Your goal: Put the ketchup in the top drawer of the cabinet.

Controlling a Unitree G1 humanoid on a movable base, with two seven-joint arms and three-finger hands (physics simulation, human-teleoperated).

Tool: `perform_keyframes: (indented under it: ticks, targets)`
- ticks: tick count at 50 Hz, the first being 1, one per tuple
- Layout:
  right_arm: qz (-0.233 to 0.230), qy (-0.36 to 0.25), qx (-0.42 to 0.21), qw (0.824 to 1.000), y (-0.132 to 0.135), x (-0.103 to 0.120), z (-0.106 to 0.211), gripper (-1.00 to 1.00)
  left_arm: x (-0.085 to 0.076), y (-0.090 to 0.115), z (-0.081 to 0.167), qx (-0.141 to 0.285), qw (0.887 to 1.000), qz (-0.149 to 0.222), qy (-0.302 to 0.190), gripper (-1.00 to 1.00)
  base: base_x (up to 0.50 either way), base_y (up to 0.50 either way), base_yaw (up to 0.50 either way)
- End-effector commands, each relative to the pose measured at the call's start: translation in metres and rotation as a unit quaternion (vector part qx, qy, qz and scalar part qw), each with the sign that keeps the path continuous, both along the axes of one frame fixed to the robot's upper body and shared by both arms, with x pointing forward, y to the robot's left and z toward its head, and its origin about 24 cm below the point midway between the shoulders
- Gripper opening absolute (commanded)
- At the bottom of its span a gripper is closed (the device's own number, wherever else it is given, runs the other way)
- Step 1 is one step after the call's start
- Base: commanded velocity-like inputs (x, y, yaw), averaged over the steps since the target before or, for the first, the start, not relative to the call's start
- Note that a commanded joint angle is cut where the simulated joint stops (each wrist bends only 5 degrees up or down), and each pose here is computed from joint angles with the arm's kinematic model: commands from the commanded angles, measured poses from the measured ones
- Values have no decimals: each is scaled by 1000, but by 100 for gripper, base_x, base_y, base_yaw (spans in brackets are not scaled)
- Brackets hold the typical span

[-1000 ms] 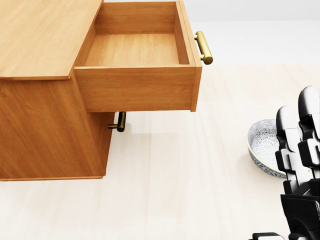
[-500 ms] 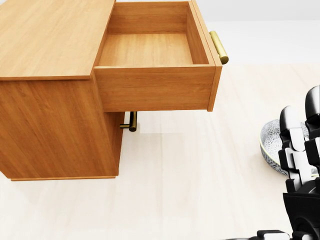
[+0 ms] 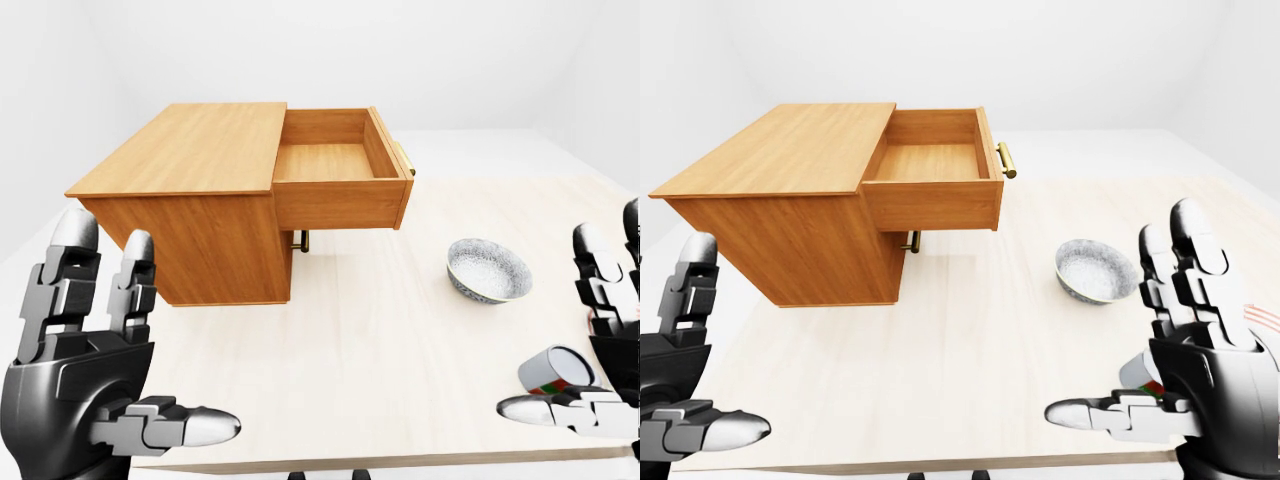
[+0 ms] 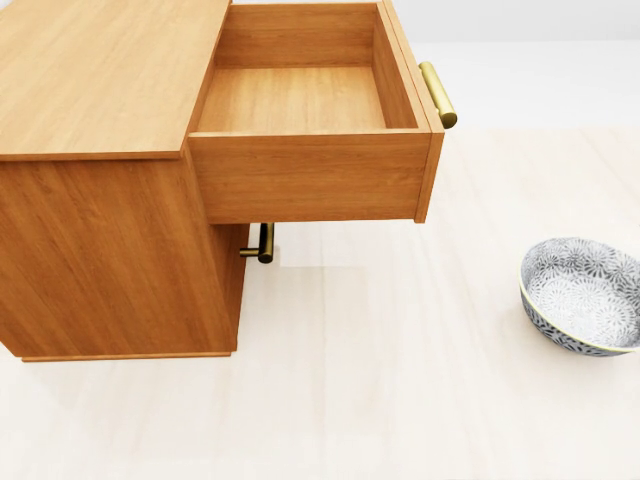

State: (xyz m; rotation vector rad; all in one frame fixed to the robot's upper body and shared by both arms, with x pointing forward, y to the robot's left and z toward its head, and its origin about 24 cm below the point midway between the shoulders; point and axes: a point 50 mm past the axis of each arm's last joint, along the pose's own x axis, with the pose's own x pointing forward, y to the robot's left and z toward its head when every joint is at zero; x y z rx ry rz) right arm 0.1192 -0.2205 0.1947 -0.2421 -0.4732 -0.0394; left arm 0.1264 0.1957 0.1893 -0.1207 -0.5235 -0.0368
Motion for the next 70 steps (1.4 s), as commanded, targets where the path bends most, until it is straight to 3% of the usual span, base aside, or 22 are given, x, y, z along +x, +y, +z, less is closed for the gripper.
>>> perform_keyframes:
  ticks: [1,9,16,21,25,29,33,38,42,50,54,60,70]
  targets:
    - [-6,-22,-66,998,-27,-22,45,100,1,-1,0,5,1000,5,-5,100,0,0,0]
    - [-23,-46,-173,984,-35,-45,68,100,0,-1,-2,5,1000,3,4,100,0,0,0]
    - [-43,-23,-303,952,-35,-58,76,100,0,-1,-1,3,1000,2,3,100,0,0,0]
    - [-62,12,-361,930,-37,-64,75,100,-1,0,-2,3,1000,2,6,100,0,0,0]
    - [-133,23,-385,913,-43,-67,74,100,-1,2,0,0,1000,4,3,100,0,0,0]
    - [-214,29,-414,884,-50,-70,76,100,-1,2,0,-1,1000,4,2,100,0,0,0]
    - [-308,45,-437,844,-57,-70,75,100,-1,3,1,-3,1000,3,3,100,0,0,0]
    - [-413,47,-469,779,-64,-71,84,100,-1,5,3,-5,1000,6,-3,100,0,0,0]
    - [-459,64,-457,759,-77,-75,85,100,0,5,3,-5,1000,6,-5,100,0,0,0]
    - [-485,104,-423,758,-98,-78,76,100,0,4,2,-4,1000,5,-3,100,0,0,0]
    - [-480,123,-403,769,-106,-75,68,100,0,4,2,-3,1000,8,-4,100,0,0,0]
    - [-455,169,-365,795,-119,-67,45,100,0,4,3,-2,1000,10,-6,100,0,0,0]
    - [-415,220,-353,809,-126,-45,22,100,0,3,3,1,1000,14,-10,100,0,0,0]
